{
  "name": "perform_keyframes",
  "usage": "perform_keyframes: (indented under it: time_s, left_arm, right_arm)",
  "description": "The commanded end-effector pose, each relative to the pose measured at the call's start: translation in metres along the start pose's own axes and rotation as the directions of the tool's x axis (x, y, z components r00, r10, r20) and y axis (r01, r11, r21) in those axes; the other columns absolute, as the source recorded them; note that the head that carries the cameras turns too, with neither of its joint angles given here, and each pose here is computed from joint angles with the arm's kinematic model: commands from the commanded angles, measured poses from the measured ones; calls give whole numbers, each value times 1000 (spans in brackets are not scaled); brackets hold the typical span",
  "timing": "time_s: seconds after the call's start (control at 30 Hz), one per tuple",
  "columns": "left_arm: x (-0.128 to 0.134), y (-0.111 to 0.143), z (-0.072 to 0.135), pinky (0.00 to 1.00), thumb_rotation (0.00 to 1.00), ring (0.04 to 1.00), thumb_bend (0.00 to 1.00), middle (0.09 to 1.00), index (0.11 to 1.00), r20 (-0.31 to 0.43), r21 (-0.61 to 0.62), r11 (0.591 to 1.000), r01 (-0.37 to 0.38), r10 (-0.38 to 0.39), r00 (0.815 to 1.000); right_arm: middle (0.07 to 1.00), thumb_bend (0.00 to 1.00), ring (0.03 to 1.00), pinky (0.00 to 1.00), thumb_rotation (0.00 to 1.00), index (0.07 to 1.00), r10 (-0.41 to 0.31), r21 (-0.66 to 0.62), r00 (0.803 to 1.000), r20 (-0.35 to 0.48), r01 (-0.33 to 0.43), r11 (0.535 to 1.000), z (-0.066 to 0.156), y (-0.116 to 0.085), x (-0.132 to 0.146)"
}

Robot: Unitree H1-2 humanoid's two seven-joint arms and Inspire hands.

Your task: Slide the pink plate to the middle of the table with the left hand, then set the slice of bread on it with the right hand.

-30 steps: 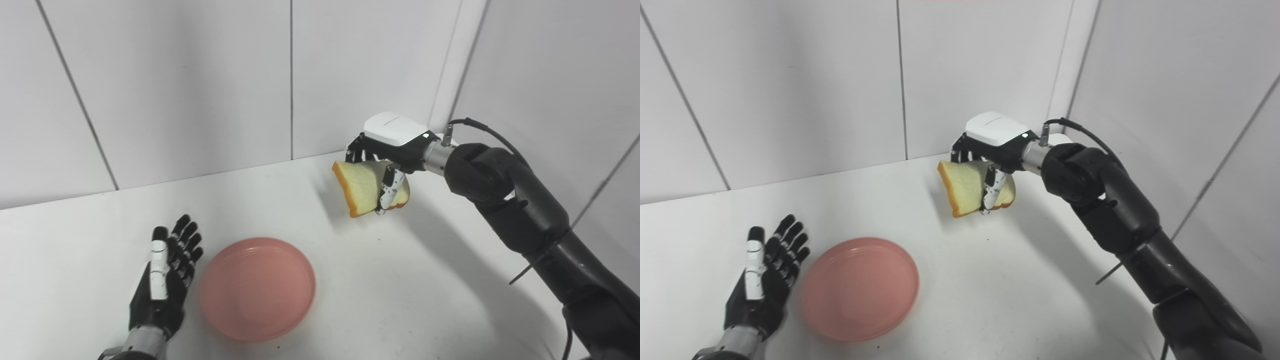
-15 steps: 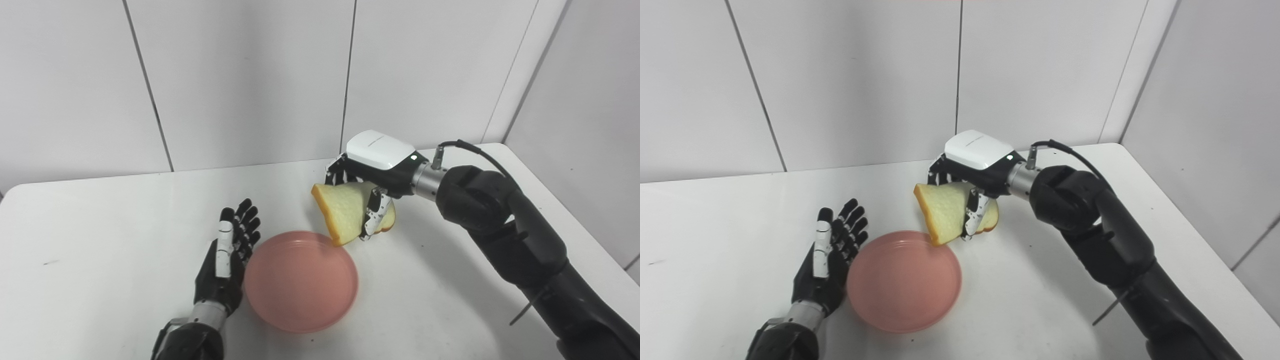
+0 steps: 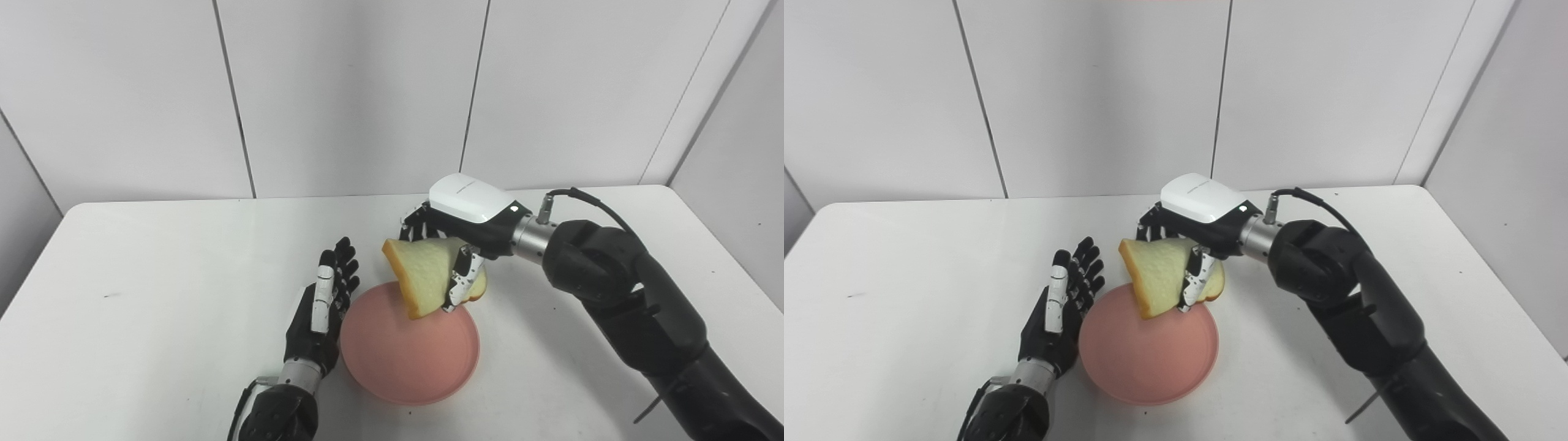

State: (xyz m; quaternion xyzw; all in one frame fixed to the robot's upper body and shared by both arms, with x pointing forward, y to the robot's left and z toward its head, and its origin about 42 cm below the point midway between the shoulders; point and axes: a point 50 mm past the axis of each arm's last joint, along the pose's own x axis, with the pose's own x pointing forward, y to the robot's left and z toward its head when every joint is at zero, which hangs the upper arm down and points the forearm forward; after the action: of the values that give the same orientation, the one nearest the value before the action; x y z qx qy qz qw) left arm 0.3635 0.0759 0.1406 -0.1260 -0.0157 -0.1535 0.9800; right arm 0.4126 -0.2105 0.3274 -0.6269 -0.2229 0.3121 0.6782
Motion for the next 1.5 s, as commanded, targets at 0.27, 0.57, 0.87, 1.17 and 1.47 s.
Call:
perform_keyframes:
  time_s: [0.27,0.57,0.87,1.17,1.47]
  left_arm:
    - [14,-23,15,1000,1000,978,738,981,925,82,36,999,-15,12,997]
    - [17,-21,14,1000,1000,964,714,966,907,91,75,996,-57,50,995]
    - [12,-21,15,1000,1000,969,708,970,908,102,80,995,-58,50,993]
    - [11,-20,15,1000,1000,976,733,976,909,102,74,996,-58,50,994]
    - [10,-20,17,1000,1000,968,737,970,908,98,66,996,-61,54,994]
  right_arm:
    - [512,518,443,424,0,479,2,-48,1000,31,0,999,23,-14,13]
    - [492,517,410,347,0,513,73,-27,997,27,-72,997,27,1,21]
    - [511,516,410,326,0,507,146,-42,989,20,-145,988,30,21,26]
    - [501,515,411,358,0,517,183,-46,983,30,-182,982,29,41,29]
    - [538,515,447,437,0,471,193,-58,981,15,-192,980,24,51,30]
